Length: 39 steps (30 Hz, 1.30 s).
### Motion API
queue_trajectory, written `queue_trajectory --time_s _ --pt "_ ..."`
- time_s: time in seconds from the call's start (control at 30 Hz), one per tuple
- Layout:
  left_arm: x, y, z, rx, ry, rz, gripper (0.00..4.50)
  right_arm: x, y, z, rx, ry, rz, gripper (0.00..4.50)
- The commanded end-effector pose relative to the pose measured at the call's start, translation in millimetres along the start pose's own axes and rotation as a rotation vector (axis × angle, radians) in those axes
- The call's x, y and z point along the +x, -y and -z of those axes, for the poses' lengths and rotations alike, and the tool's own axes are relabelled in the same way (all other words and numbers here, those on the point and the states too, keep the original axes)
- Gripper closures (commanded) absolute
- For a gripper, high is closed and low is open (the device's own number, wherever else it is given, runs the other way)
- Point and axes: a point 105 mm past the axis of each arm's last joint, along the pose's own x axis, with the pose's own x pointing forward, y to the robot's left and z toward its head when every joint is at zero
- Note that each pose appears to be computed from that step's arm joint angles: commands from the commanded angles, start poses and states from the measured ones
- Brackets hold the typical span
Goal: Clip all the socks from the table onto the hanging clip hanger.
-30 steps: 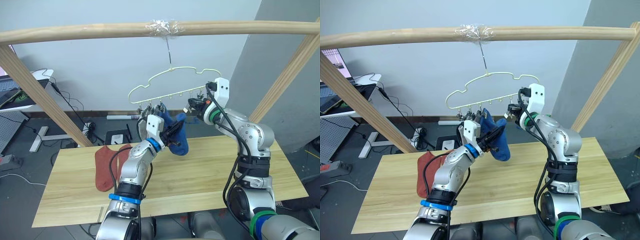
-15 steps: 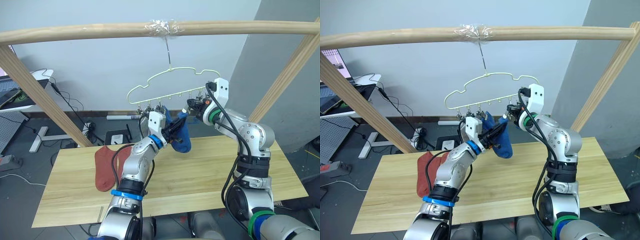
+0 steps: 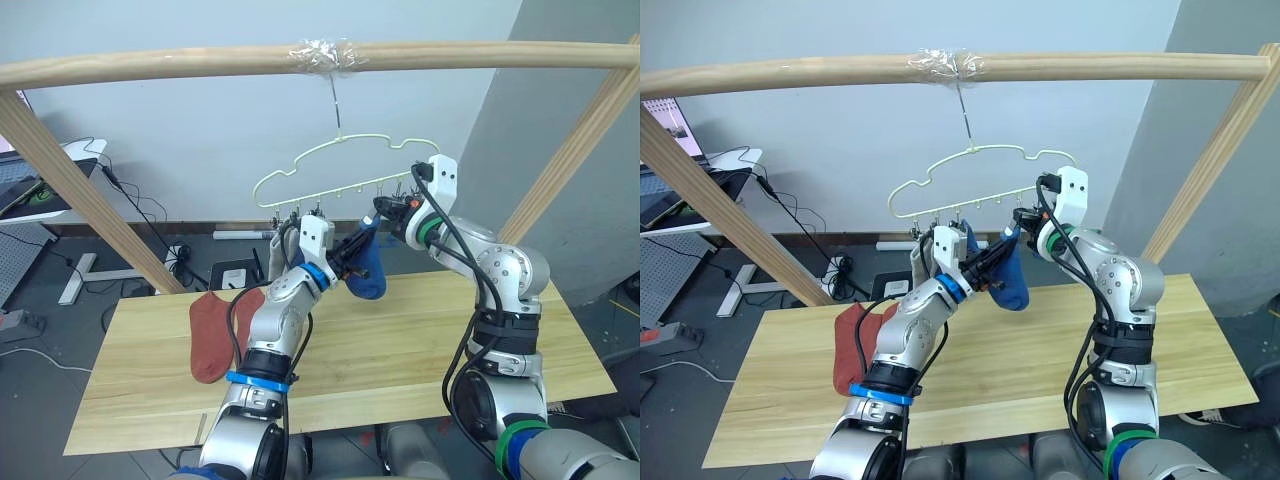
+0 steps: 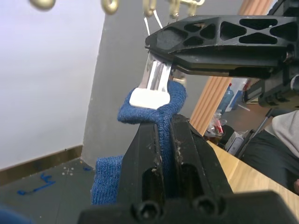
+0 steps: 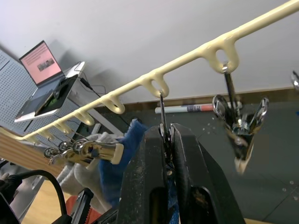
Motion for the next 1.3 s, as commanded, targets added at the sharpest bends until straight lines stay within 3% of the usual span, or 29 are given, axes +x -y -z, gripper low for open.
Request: queue_trajectory --time_s 0.03,0.13,0.23,0.57,0.7,0.83,1.03,1.1,1.2,1.3 --pt "6 8 -20 0.026 0.067 0.042 4.49 -2 -9 -7 -0.015 0.021 -0.037 4.50" --pt "6 10 -19 0.024 0.065 0.047 4.49 -2 -8 -7 -0.020 0.024 -0.038 4.50" --pt "7 11 -18 0.020 0.065 0.048 4.50 -3 -9 -8 -0.012 0.026 -0.046 3.62" --pt "7 3 -12 0.084 0.018 0.016 4.50 -9 -2 -12 -0.004 0.049 -0.051 0.02" --pt "6 0 -12 0.139 0.007 0.019 4.50 -39 7 -14 -0.012 0.034 -0.132 0.02" --pt "3 -4 -7 0.158 -0.027 0.030 3.38 -67 20 -10 -0.050 0.030 -0.135 0.00" --pt "-9 -13 0 0.186 -0.067 0.003 1.51 -73 22 9 -0.051 0.037 -0.105 0.00" --pt "-19 -16 1 0.201 -0.084 -0.007 0.86 -71 31 11 -0.124 0.069 -0.032 0.00" --pt "-38 -19 -2 0.226 -0.093 -0.022 0.02 -68 41 16 -0.379 0.082 0.062 0.00" --pt "-60 -12 -8 0.241 -0.099 -0.034 0.02 -65 43 24 -0.502 0.123 0.106 0.00"
